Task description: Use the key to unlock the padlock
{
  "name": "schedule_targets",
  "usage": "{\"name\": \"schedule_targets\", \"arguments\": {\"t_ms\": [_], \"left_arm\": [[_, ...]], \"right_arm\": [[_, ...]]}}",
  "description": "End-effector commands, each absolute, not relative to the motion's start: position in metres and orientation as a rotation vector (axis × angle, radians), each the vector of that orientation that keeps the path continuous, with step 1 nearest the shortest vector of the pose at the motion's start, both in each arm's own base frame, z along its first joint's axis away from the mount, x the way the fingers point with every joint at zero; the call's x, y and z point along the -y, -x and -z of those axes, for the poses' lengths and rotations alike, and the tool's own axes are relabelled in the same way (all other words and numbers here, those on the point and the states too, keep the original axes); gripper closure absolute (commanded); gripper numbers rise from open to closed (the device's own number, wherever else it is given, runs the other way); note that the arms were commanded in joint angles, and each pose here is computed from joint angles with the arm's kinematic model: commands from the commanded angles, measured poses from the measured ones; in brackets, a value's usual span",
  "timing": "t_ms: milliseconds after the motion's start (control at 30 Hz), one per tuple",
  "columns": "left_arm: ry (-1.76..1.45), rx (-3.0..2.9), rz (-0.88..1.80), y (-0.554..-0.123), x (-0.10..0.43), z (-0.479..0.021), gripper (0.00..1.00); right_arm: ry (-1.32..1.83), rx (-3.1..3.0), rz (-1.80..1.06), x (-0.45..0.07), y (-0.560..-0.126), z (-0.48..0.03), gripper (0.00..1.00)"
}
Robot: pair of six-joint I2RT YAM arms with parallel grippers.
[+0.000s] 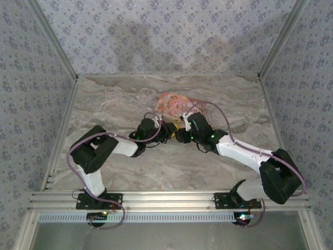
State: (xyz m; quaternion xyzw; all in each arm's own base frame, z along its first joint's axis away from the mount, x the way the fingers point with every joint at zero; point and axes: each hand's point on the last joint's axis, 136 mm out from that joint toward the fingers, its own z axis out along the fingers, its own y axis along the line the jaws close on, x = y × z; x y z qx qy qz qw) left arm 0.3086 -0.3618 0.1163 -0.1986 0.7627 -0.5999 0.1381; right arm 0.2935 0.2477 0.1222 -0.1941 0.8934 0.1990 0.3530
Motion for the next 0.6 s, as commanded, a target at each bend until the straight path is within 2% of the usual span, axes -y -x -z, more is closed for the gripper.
{"name": "schedule_targets", "arguments": {"t_ms": [0, 333, 567], "left_arm": [[0.468, -2.06, 1.869, -0.313, 0.369, -0.171, 1.0], [0.47, -2.055, 1.875, -0.313, 0.369, -0.172, 1.0], [0.468, -2.056, 1.879, -0.313, 0.369, -0.172, 1.0]], "right_arm": [[0.535, -2.286, -0.489, -0.252, -0.301, -0.129, 0.56], [0.562, -2.301, -0.437, -0.253, -0.309, -0.123, 0.6], [0.572, -2.317, -0.419, -0.253, -0.311, -0.117, 0.74]]}}
